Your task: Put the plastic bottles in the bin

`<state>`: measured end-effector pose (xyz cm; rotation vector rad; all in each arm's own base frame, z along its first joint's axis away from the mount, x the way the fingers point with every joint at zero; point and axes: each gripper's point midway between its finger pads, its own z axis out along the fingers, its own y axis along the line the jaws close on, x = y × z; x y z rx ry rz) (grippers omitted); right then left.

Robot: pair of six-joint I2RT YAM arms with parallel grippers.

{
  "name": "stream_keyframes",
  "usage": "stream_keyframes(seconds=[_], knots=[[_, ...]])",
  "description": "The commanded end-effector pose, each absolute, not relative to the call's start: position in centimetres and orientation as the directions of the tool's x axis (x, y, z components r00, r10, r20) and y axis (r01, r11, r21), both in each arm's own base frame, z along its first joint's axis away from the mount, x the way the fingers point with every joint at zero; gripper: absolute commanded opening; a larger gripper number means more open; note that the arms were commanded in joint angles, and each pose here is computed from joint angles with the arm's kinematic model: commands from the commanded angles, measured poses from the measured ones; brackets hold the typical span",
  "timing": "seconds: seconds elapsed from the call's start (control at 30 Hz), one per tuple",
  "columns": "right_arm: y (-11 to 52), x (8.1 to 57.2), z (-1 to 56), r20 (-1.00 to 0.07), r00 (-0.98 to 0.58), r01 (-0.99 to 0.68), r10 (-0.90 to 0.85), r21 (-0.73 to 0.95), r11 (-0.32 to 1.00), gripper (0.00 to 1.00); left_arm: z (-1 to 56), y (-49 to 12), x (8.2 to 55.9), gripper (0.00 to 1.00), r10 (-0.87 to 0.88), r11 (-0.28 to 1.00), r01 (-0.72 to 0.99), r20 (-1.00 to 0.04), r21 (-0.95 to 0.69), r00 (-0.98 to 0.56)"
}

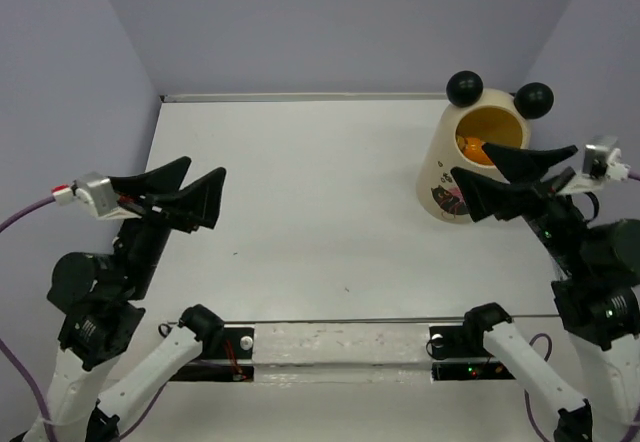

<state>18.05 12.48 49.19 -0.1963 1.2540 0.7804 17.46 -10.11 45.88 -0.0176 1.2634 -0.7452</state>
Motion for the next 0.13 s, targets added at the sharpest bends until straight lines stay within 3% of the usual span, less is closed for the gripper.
stream_keyframes(seconds=[0.0, 0.1], knots=[[10.8, 10.5, 54.0, -0.828, 0.243, -0.706, 0.505, 0.206, 0.678, 1.00, 52.4, -7.8, 13.5, 0.99, -0.565, 0.747, 0.576, -0.774, -0.333, 0.285], [8.6, 8.7, 54.9, -0.778, 0.330, -0.664, 0.535, 0.212, 0.717, 1.00, 52.6, -7.8, 13.8, 0.99, -0.560, 0.752, 0.571, -0.778, -0.331, 0.286]])
